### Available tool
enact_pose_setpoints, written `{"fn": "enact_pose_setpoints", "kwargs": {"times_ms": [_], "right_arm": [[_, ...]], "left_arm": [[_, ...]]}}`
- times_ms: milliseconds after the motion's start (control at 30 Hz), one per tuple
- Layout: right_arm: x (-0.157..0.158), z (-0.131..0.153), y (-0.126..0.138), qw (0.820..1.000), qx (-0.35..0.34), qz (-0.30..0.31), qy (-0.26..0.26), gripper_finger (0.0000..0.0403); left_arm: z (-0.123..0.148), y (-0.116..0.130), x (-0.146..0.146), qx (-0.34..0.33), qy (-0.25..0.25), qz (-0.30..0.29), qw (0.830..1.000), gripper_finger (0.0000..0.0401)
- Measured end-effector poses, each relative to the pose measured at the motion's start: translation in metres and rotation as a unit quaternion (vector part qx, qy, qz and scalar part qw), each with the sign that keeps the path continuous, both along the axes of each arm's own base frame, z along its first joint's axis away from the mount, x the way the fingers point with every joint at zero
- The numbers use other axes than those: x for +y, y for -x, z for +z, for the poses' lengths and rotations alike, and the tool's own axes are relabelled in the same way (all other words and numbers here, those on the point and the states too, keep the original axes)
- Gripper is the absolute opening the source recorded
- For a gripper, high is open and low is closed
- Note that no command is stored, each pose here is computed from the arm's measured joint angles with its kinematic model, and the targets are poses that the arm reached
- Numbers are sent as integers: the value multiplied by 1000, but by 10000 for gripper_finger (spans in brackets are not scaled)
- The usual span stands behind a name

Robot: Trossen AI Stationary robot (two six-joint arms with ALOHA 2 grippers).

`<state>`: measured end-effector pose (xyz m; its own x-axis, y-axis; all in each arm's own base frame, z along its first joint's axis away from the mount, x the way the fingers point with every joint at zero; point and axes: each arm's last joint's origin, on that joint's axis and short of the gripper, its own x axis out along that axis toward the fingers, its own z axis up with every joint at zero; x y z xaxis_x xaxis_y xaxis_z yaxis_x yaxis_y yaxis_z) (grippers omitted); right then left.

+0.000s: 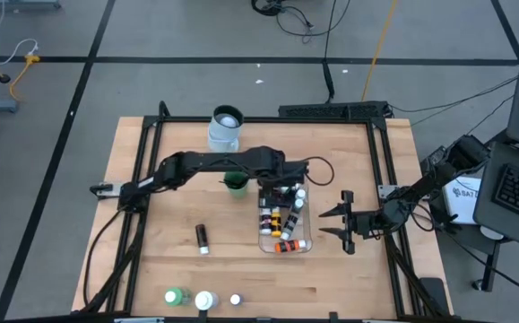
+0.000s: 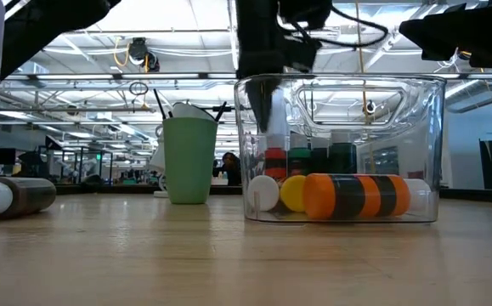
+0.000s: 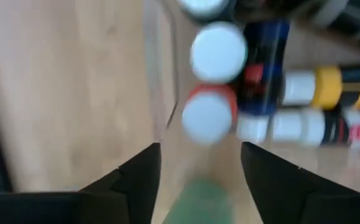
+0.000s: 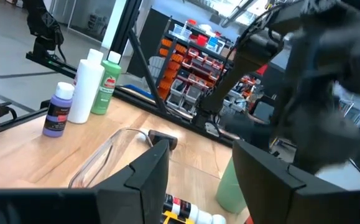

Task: Pick & Place Paint Supplies
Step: Put the small brown paint bottle into the transparent bin

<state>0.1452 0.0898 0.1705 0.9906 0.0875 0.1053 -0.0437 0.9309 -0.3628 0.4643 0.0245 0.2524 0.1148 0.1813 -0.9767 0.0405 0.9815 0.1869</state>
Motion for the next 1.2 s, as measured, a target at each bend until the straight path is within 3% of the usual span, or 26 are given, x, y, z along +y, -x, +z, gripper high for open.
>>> {"fn": "enact_pose_setpoints", "kwargs": {"times_ms": [133, 333, 467, 633, 767, 933, 1067, 1200], "right_arm": [[0, -1, 0, 1000, 4, 0, 3, 169], [0, -2, 0, 1000, 9, 1, 3, 169], [0, -3, 0, 1000, 13, 1, 3, 169], [0, -5, 0, 1000, 21, 1, 9, 169], [0, -5, -1, 1000, 21, 0, 10, 169], [0, -5, -1, 1000, 22, 1, 4, 169], [0, -5, -1, 1000, 22, 1, 5, 169], [0, -6, -1, 1000, 26, 1, 5, 169]], "left_arm": [[34, 27, -12, 23, -20, 20, 999, 246], [105, 85, -52, -53, 61, 10, 997, 238], [116, 132, -78, -72, 35, 42, 996, 219], [86, 179, -98, -45, 39, 58, 997, 207], [55, 202, -109, 6, 25, -17, 1000, 213], [16, 219, -116, 55, 27, -81, 995, 219], [-14, 228, -119, 84, -4, -139, 987, 209], [-32, 230, -123, 68, -35, -171, 982, 207]]}}
